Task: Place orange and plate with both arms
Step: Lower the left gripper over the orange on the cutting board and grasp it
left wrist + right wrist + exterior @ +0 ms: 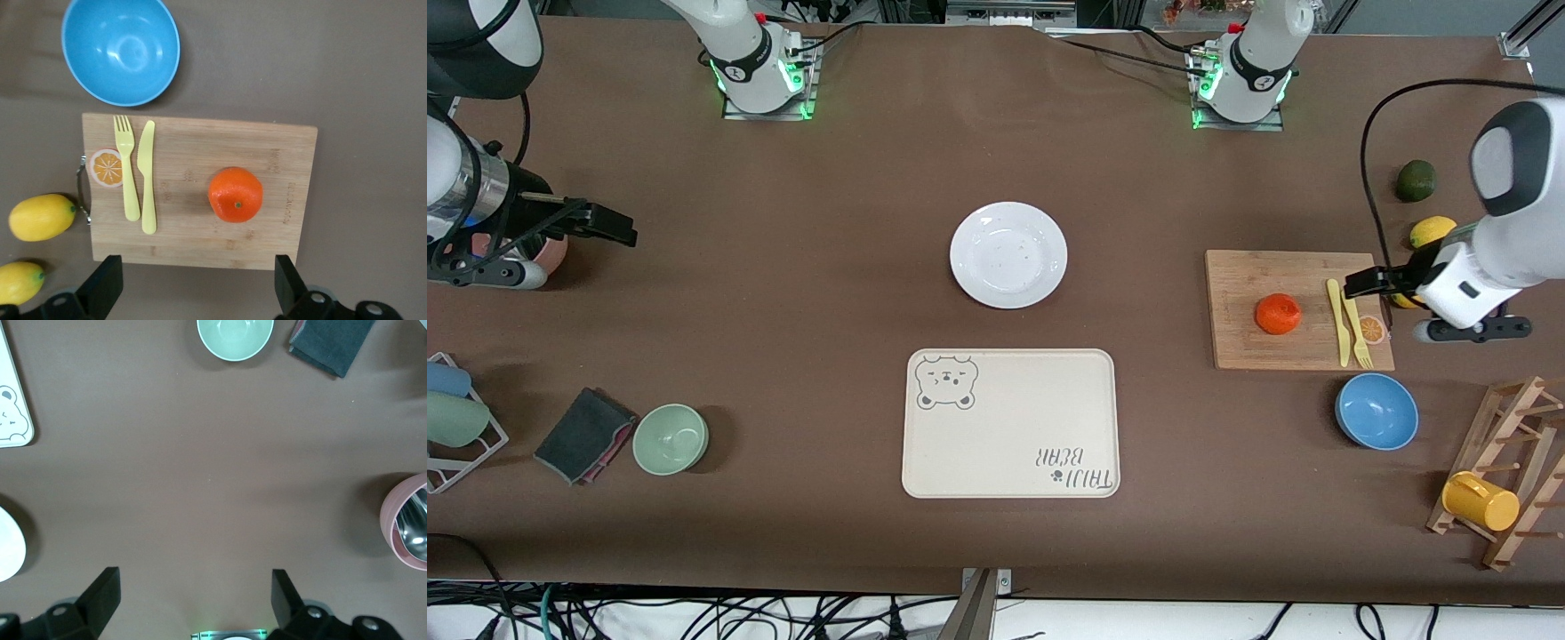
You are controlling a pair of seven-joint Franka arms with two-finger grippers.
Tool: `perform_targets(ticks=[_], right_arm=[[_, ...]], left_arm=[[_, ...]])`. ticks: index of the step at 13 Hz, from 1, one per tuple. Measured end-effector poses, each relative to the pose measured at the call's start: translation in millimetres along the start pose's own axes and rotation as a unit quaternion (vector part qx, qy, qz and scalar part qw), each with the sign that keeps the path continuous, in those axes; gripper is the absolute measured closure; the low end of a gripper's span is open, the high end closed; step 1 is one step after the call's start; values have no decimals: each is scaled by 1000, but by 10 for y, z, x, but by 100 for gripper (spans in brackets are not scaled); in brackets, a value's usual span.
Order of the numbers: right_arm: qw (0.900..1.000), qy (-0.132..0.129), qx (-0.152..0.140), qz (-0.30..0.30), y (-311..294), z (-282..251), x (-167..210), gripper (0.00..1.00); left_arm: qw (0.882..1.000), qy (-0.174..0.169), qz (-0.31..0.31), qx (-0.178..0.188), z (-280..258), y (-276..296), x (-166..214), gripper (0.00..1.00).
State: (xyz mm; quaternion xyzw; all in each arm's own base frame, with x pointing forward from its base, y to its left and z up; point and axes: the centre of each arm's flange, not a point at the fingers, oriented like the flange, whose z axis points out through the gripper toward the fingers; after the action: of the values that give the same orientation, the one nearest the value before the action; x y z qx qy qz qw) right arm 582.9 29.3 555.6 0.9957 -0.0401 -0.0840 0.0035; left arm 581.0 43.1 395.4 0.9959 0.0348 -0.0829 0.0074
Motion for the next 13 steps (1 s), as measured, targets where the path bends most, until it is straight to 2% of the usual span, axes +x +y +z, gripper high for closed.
perform_targets(ticks=[5, 10, 13], right_arm=[[1000, -3, 0, 1, 11, 2, -7, 0], [1000, -3, 0, 2, 12, 1, -9, 0], [1000, -3, 0, 2, 12, 1, -9, 0]], left_arm=[[1000, 20, 0, 1, 973, -2, -204, 0], [999, 36, 6, -1, 1465, 86, -248, 0], [999, 31, 0, -18, 1601, 227, -235, 0]])
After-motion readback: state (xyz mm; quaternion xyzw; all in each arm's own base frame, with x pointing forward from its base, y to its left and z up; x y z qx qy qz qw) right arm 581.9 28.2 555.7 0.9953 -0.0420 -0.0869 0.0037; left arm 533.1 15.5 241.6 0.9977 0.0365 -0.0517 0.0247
